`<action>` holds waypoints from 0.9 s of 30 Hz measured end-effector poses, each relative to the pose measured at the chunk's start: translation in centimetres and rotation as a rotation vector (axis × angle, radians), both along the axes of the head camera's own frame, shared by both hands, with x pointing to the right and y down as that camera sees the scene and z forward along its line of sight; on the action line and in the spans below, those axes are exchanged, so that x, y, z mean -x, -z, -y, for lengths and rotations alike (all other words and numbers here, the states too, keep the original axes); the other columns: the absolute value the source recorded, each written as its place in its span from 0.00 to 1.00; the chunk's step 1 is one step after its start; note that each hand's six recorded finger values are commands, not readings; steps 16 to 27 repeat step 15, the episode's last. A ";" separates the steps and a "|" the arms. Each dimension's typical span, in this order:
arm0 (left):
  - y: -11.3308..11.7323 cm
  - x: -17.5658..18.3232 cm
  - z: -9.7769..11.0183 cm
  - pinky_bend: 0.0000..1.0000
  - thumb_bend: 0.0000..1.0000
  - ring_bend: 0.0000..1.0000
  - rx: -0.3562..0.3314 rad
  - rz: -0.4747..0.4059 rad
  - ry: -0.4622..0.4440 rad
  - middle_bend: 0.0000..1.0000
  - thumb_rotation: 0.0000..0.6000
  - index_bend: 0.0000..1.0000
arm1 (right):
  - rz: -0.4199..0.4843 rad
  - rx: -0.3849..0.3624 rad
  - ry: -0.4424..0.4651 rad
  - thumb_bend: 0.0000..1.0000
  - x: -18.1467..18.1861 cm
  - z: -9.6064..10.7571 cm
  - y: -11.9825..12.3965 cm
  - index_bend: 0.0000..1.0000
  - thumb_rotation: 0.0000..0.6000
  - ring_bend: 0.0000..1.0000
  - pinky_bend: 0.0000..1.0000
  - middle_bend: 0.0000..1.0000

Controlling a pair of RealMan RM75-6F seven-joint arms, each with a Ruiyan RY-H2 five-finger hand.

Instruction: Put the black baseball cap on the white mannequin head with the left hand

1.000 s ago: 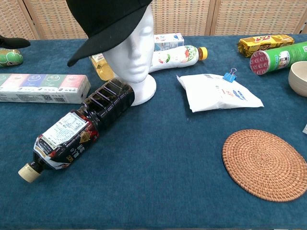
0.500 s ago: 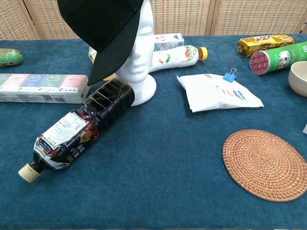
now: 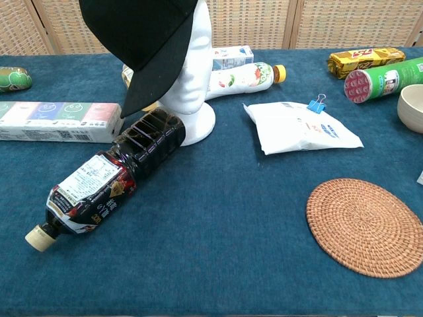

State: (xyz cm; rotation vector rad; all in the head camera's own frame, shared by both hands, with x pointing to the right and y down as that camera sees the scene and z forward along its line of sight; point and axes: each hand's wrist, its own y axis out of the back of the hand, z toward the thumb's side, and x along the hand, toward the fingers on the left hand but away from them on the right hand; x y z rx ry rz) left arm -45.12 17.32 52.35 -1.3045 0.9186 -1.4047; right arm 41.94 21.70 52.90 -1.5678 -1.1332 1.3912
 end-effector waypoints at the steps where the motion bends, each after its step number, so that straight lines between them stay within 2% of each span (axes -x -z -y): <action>1: -0.1 0.4 -0.2 0.44 0.18 0.18 0.003 -0.002 0.013 0.24 1.00 0.41 | -0.011 -0.001 0.002 0.08 0.0 0.0 0.0 0.40 1.00 0.44 0.51 0.42; 5: -0.3 1.7 -0.8 0.44 0.18 0.20 0.012 -0.023 0.052 0.27 1.00 0.44 | -0.049 -0.002 0.005 0.08 0.1 0.2 -0.3 0.40 1.00 0.44 0.51 0.42; 11: -1.1 2.5 -1.5 0.44 0.18 0.21 0.037 -0.041 0.058 0.28 1.00 0.45 | -0.051 0.001 0.006 0.08 0.4 0.5 -0.4 0.40 1.00 0.44 0.51 0.42; 27: -1.0 2.5 -1.5 0.44 0.18 0.21 0.028 -0.045 0.056 0.28 1.00 0.45 | -0.051 -0.001 0.007 0.08 0.5 0.5 -0.3 0.40 1.00 0.44 0.51 0.42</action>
